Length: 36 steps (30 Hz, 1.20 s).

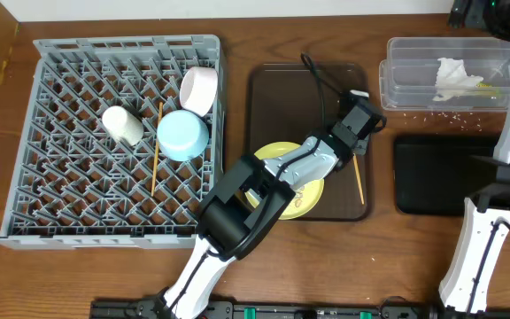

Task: Sort waste into correct bins and load items into the dishwasher
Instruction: 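Reach the left gripper to the remaining chopstick on the tray, then close the left gripper on the second chopstick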

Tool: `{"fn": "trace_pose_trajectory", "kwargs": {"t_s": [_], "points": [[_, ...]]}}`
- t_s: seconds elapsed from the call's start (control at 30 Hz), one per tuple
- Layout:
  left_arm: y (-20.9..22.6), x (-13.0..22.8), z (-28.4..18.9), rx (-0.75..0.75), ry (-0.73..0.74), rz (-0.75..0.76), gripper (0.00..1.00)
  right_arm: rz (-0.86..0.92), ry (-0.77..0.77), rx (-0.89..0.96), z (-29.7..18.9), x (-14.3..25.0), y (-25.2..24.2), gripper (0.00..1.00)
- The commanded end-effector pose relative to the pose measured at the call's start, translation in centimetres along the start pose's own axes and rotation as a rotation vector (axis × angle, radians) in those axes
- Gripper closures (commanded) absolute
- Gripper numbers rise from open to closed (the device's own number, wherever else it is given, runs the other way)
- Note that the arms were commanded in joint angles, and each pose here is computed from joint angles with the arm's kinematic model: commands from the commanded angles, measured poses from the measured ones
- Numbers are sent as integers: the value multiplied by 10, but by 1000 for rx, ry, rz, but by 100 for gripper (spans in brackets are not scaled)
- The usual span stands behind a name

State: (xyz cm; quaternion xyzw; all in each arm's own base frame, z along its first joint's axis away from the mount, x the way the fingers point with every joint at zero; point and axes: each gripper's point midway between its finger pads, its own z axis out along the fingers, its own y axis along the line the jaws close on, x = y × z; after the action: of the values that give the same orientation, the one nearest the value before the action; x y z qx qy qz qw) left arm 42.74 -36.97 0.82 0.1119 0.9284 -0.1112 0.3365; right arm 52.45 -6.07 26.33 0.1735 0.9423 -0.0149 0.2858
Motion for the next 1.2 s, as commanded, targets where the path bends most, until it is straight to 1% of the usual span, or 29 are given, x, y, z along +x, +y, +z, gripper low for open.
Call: {"fn": "trace_pose_trajectory", "kwargs": {"t_s": [0.0, 0.03, 0.1, 0.23, 0.4, 0.6, 0.8, 0.93, 1.17], "points": [[12, 27, 16, -42, 64, 22, 80, -2, -32, -1, -14, -5, -2, 1], [12, 27, 16, -42, 64, 22, 85, -2, -32, -1, -14, -5, -2, 1], [12, 26, 16, -42, 62, 22, 88, -1, -32, -1, -14, -5, -2, 1], [13, 25, 15, -47, 58, 24, 88, -1, -32, 0, -14, -5, -2, 1], [29, 19, 13, -137, 25, 46, 91, -1, -31, -1, -14, -5, -2, 1], [29, 17, 10, -141, 28, 52, 92, -1, -32, 0, -14, -5, -2, 1], [27, 8, 1, -134, 14, 47, 92, -1, -32, 0, -14, -6, -2, 1], [24, -5, -12, -123, -7, 40, 92, -1, -32, 0, -14, -5, -2, 1], [14, -46, -52, -82, -96, 12, 92, -1, -31, -1, -14, -5, -2, 1]]}}
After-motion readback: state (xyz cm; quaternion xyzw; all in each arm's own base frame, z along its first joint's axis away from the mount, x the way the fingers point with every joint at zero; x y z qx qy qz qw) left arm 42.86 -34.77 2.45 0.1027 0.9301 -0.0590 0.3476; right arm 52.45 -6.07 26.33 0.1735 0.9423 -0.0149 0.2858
